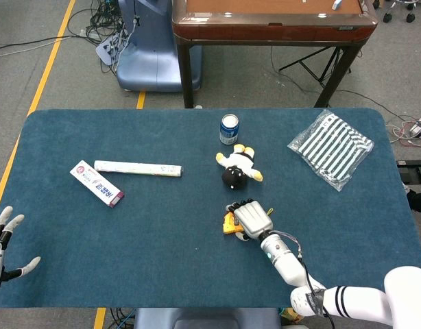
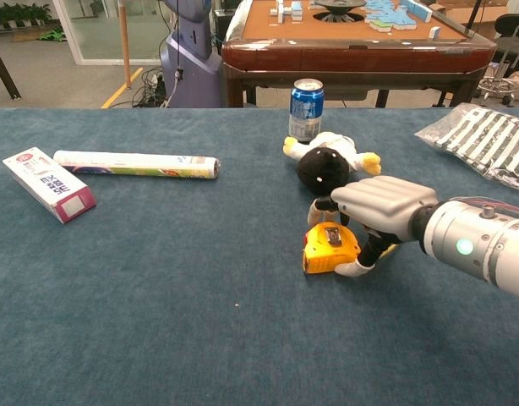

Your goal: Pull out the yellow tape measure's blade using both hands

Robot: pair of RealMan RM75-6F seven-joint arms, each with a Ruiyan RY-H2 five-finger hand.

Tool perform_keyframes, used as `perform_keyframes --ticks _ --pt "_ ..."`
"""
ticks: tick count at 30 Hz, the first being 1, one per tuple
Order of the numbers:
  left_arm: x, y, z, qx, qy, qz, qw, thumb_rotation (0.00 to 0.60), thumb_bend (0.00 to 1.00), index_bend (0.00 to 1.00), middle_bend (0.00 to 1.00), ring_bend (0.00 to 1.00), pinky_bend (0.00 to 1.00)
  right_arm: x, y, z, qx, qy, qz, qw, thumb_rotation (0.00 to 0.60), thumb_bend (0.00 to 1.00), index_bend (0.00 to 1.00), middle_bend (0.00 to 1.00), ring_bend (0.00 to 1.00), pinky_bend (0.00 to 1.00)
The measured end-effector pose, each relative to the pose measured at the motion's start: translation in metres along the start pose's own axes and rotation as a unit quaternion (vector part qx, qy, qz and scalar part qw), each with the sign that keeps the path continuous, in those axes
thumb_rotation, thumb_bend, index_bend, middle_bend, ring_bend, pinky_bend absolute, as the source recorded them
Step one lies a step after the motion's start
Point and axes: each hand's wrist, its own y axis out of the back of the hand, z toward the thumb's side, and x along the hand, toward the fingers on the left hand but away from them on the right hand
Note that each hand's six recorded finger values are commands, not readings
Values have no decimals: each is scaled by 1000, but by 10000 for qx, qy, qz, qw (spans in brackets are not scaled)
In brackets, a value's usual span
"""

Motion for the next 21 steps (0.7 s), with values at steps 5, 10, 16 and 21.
perform_keyframes --ticks 5,10,16,21 --pt "3 0 -2 26 8 -53 10000 600 133 149 0 0 0 -1 1 2 -27 4 -24 10000 600 478 404 448 385 285" --pt "18 3 3 114 -155 -167 9997 600 133 165 16 0 0 1 15 4 -355 9 -190 9992 600 507 444 488 418 286" --pt "46 3 16 18 -366 -394 9986 600 133 167 59 0 0 6 44 11 -549 54 -527 9971 600 507 460 501 431 286" --pt "74 1 36 -128 -537 -588 9967 600 133 166 71 0 0 8 69 22 -491 -13 -753 9959 600 507 460 501 431 286"
